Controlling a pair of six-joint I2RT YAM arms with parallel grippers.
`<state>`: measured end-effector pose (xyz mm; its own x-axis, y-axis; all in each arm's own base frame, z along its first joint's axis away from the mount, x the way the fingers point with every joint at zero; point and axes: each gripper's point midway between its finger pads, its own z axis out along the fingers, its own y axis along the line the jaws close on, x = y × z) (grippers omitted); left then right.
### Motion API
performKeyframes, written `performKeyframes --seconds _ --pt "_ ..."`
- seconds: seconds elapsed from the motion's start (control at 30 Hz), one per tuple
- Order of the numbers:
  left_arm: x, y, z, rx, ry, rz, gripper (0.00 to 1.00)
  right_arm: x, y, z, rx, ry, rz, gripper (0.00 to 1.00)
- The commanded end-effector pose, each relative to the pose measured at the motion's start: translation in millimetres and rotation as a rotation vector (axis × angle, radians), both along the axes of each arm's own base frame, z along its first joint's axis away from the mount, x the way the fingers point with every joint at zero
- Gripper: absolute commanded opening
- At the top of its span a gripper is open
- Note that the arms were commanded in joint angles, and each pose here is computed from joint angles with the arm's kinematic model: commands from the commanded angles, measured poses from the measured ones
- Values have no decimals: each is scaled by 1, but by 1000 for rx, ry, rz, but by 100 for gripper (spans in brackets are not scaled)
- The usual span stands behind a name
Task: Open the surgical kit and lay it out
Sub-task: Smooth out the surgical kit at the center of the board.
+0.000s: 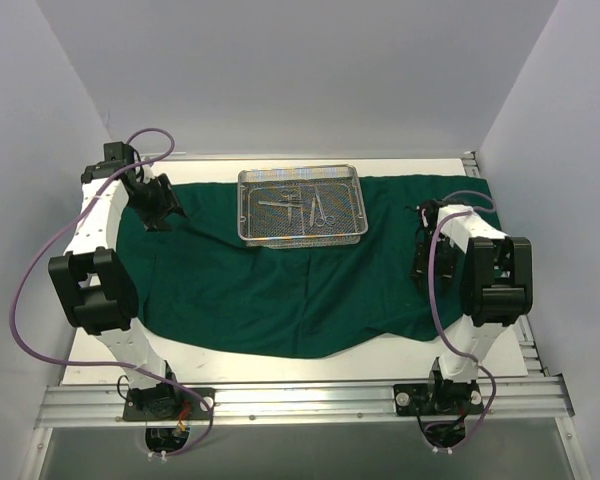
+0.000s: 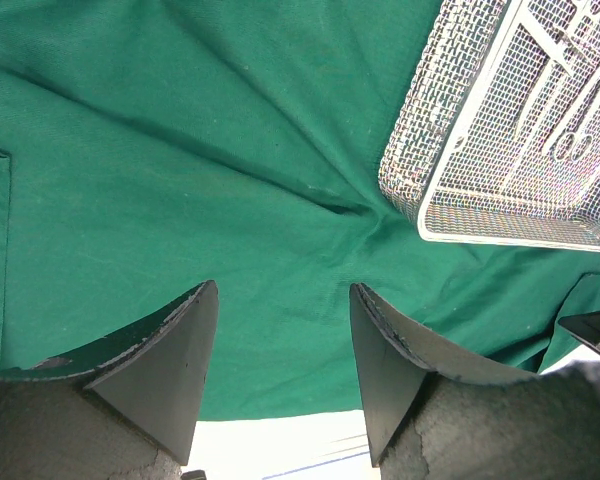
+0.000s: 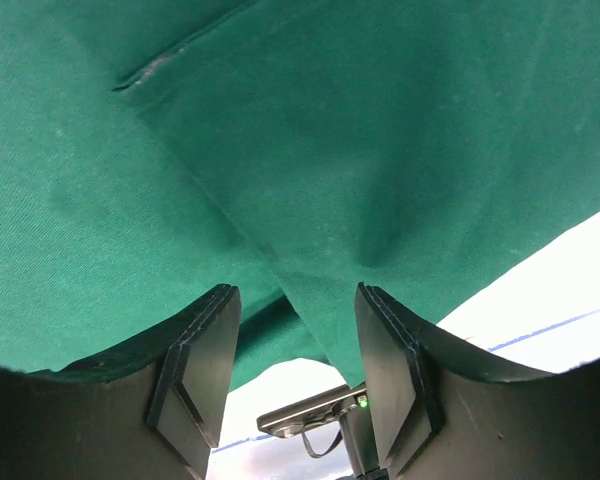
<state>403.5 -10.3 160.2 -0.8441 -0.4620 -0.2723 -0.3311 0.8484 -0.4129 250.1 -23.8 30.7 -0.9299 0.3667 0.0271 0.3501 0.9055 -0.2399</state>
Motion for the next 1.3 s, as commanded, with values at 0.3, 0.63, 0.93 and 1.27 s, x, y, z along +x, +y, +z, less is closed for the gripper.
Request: performKeyframes --seconds 0.3,0.63,0.93,1.27 --pt "9 2 13 -5 -66 -14 64 -18 -14 -9 -90 104 -12 46" --pt "11 4 10 -13 -60 -9 64 -19 -20 -8 -129 106 -19 34" --pt "12 5 10 -17 -59 -7 64 -19 -16 -14 -101 125 -12 30" --pt "11 5 7 -21 -52 -8 64 -15 -6 -23 -76 148 28 21"
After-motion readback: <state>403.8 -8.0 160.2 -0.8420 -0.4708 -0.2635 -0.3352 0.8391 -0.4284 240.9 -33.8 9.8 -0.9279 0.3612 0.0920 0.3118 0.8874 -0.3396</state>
